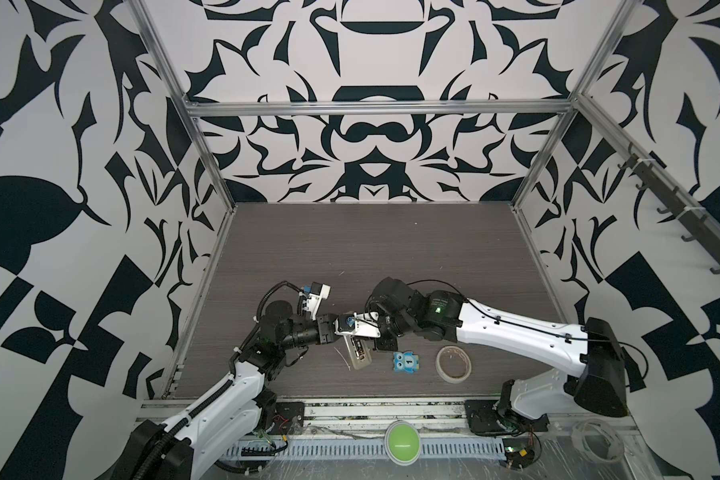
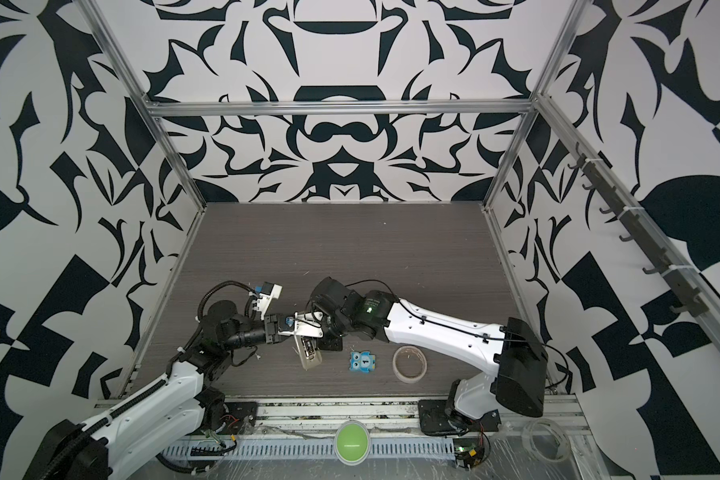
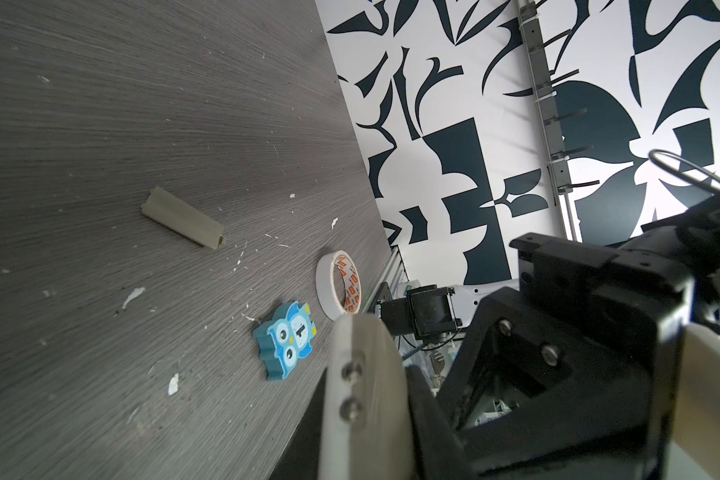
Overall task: Load the batteries into the remote control
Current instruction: 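Press the second battery down into the compartment with the right gripper fingers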
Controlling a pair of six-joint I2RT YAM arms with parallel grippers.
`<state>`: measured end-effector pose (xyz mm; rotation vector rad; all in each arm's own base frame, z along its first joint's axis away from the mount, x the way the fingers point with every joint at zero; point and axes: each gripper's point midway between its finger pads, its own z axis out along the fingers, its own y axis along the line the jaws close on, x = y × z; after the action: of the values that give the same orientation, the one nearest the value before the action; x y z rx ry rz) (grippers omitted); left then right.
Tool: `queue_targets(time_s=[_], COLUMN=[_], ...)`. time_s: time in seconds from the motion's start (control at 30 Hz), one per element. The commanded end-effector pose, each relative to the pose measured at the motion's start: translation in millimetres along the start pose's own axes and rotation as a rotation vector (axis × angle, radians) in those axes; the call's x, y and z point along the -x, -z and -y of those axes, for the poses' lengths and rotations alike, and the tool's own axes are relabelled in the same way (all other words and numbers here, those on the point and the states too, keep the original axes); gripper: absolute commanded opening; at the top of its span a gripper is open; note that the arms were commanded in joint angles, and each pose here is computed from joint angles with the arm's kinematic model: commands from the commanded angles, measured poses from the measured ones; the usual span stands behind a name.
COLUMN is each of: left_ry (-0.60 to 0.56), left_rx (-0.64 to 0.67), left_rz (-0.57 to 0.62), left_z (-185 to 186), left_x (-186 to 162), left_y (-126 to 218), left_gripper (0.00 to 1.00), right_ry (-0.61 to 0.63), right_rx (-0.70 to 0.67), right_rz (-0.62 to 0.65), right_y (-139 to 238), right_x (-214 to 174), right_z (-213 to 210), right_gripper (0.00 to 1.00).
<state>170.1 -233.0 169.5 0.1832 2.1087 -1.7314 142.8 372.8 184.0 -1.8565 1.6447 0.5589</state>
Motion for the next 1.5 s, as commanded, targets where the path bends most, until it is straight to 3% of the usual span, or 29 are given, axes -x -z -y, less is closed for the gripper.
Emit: queue_targets(time_s=[0.0,1.47], left_ry=[-0.080,-0.087], left_rx=[-0.070,-0.052], left_rz=[0.019,0.019], left_z=[25.2,22.1], left_x=[8.5,7.9], left_y=[1.6,2.0], left_gripper=[0.00,0.00], right_ry=[-0.010,0.036], right_rx=[0.015,0.068], right_rz=[-0.076,-0.257], right_y=[-7.0,-38.9], right_x=[-18.6,-40.8], right_z=[-5.9,-30.1], right_gripper=[0.11,0.11])
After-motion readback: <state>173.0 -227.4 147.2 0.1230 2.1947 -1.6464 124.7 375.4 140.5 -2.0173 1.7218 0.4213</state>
